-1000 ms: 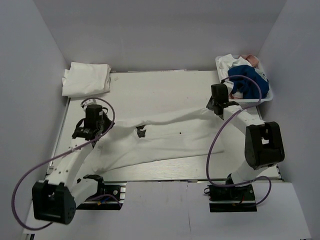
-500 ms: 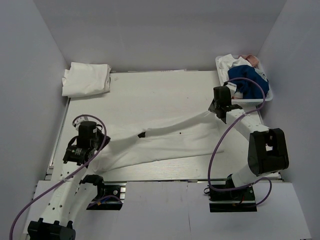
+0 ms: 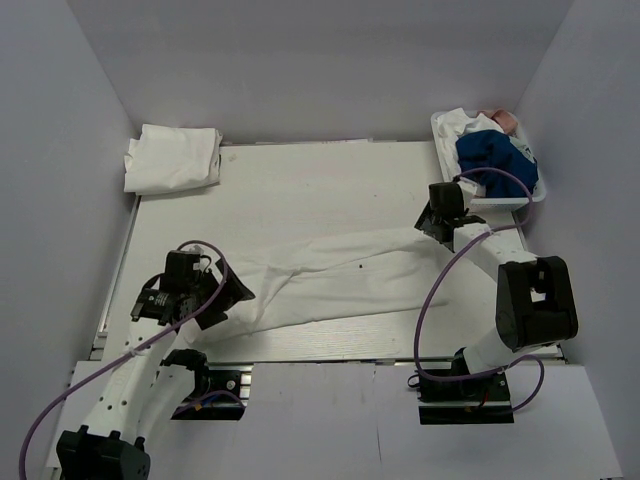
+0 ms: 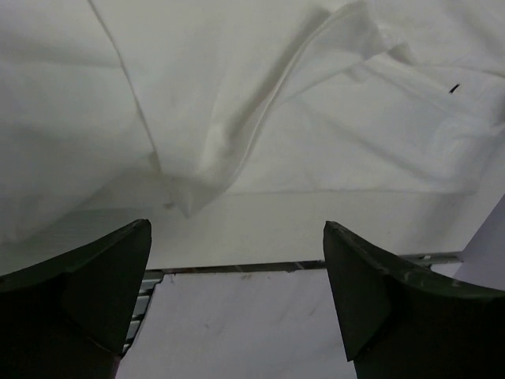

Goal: Fold and stack the t-shirts

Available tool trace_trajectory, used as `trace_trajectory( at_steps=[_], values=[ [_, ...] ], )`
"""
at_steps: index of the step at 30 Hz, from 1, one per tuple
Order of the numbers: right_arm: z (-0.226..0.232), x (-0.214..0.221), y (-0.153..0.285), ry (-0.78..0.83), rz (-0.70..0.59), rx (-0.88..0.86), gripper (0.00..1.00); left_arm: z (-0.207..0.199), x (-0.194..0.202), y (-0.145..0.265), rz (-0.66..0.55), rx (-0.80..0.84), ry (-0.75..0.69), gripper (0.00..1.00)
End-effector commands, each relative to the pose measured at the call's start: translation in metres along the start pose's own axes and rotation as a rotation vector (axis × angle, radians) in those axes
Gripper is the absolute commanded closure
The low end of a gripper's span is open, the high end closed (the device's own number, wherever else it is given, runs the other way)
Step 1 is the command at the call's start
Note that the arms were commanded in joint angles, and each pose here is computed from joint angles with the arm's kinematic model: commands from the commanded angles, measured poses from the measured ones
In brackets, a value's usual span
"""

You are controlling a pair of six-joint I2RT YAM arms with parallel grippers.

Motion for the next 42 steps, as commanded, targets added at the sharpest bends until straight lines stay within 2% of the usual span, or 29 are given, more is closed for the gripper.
trace_trajectory(
  at_steps=[1,2,7,9,12,13,15,16,22,28,33,36,42],
  values=[
    [-0.017,-0.003,0.001,-0.062,-0.029,0.097,0.37,-0.003,0.007,0.010,0.044,0.031,-0.035,0.00],
    [-0.020,-0.005,0.005,-0.063,-0.029,0.126,0.27,-0.003,0.007,0.012,0.037,0.037,-0.047,0.00],
    [-0.016,-0.016,0.013,-0.054,-0.053,0.095,0.15,-0.023,-0.021,0.006,-0.066,0.092,-0.064,0.00],
    [-0.009,-0.019,0.019,-0.020,-0.050,0.033,0.15,-0.030,-0.037,-0.002,-0.133,0.106,-0.077,0.00],
    [0.007,-0.021,0.022,0.063,-0.062,-0.100,0.15,-0.035,-0.056,-0.020,-0.171,0.090,-0.068,0.00],
    [0.020,-0.013,0.025,0.105,-0.007,-0.221,0.15,-0.037,-0.059,-0.026,-0.164,0.098,-0.069,0.00],
    [0.036,0.001,0.023,0.131,0.040,-0.337,0.10,-0.042,-0.061,-0.043,-0.109,0.125,-0.078,0.00],
    [0.042,0.007,0.024,0.135,0.070,-0.380,0.10,-0.049,-0.069,-0.048,-0.122,0.158,-0.096,0.00],
    [0.048,0.037,-0.005,0.094,0.167,-0.379,0.10,-0.071,-0.059,-0.088,-0.027,0.227,-0.172,0.00],
    [0.041,0.051,-0.011,0.099,0.229,-0.364,0.10,-0.095,-0.045,-0.112,0.042,0.236,-0.264,0.02],
    [0.035,0.058,-0.012,0.100,0.246,-0.336,0.10,-0.113,-0.032,-0.097,0.049,0.268,-0.331,0.03],
    [0.036,0.058,-0.012,0.106,0.251,-0.336,0.10,-0.124,-0.014,-0.087,0.077,0.389,-0.428,0.03],
    [0.035,0.045,-0.007,0.109,0.196,-0.316,0.10,-0.118,0.026,-0.097,0.272,0.361,-0.595,0.05]
  ],
)
Point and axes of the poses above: each gripper's point midway between its finger pads, its own y axis back along the fingers, its own z axis along the line the jaws close on, x = y × z, the point moved 6 cm from there along y, back along the fingers, and after that the axes turned 3 degrees about -y, right-handed, at the moved point
